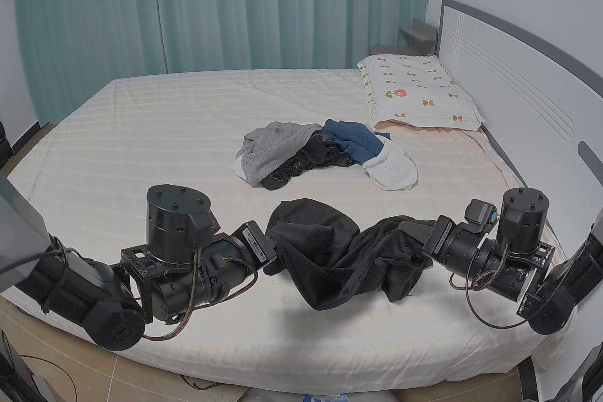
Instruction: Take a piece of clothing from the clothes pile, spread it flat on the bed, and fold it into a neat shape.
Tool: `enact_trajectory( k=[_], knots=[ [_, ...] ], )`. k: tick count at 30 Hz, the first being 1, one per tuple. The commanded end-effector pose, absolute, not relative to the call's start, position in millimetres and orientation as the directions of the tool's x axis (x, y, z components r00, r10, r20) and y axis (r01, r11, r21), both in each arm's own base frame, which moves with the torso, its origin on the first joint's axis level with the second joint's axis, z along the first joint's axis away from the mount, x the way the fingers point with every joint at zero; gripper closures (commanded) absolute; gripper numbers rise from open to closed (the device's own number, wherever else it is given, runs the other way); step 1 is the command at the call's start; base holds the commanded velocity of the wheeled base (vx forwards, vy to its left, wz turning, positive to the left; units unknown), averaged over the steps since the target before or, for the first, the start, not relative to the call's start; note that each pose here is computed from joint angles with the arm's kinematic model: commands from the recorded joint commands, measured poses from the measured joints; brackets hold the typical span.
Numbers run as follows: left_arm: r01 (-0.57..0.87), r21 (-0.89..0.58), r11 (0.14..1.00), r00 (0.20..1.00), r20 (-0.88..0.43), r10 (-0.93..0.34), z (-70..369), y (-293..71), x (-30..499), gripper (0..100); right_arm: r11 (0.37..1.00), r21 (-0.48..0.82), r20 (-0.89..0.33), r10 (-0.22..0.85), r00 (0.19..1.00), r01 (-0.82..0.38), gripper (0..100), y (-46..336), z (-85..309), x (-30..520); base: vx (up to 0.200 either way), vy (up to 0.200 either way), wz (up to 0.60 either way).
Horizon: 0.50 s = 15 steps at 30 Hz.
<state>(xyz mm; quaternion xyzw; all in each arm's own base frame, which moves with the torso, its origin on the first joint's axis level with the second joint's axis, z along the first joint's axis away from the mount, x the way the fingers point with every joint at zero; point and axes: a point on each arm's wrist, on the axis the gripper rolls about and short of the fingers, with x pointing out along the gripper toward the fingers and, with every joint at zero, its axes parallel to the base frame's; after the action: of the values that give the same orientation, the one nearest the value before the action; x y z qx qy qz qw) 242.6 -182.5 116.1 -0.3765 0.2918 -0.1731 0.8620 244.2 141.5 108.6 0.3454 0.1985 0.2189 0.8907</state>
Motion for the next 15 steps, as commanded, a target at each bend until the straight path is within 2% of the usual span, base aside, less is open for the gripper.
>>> enact_trajectory(
  k=[1,10,15],
  knots=[
    [0.085,-0.754,0.651,0.77,-0.365,-0.523,119.9,-181.0,240.5,100,0.662,0.703,-0.192,0.528,0.827,-0.26,100,141.3,111.5,243.0,0.0,0.0,0.0],
    [0.088,-0.756,0.648,0.762,-0.368,-0.533,119.8,-180.3,238.4,100,0.662,0.702,-0.19,0.528,0.827,-0.261,100,141.4,111.8,243.2,0.0,0.0,0.0],
    [0.086,-0.756,0.649,0.762,-0.37,-0.532,119.0,-180.5,239.3,100,0.662,0.702,-0.19,0.528,0.827,-0.261,100,141.4,111.8,243.2,-0.2,0.0,0.0]
  ],
)
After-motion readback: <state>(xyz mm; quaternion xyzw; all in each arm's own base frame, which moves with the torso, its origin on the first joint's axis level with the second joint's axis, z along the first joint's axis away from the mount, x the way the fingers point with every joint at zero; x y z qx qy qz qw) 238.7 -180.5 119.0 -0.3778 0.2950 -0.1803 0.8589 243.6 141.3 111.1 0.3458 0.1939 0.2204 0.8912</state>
